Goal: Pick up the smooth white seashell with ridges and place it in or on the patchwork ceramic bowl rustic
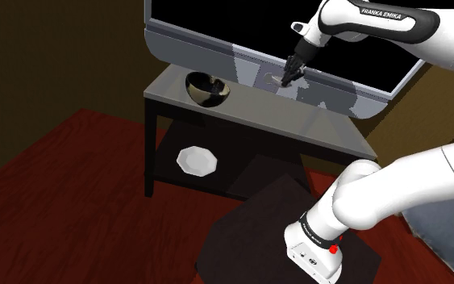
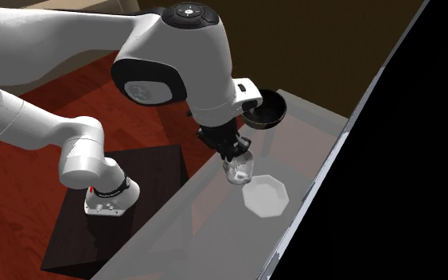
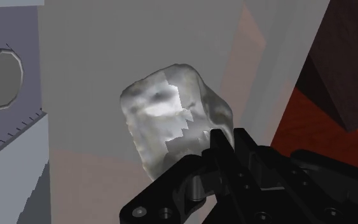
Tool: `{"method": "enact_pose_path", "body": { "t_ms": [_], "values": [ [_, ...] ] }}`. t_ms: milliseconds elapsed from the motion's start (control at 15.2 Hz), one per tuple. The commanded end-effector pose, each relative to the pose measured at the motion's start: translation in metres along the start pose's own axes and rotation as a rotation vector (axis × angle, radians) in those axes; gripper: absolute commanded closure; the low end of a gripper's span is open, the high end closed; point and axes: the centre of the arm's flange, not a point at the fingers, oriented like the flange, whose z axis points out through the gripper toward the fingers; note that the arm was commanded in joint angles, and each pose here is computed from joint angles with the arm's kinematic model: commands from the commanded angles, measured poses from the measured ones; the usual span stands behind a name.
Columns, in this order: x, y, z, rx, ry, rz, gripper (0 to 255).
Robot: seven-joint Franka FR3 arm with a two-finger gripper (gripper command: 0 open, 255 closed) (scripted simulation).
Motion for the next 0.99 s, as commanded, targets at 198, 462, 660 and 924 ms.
{"method": "enact_pose_path", "body": {
  "t_ms": [198,462,660,924],
  "values": [
    [0.003,0.002,-0.027,0.000,0.000,0.000,255],
    [0.005,0.004,-0.043,0.000,0.000,0.000,255],
    [0.045,0.000,-0.042,0.000,0.000,0.000,255],
    [0.097,-0.006,-0.040,0.000,0.000,0.000,255]
  ]
}}
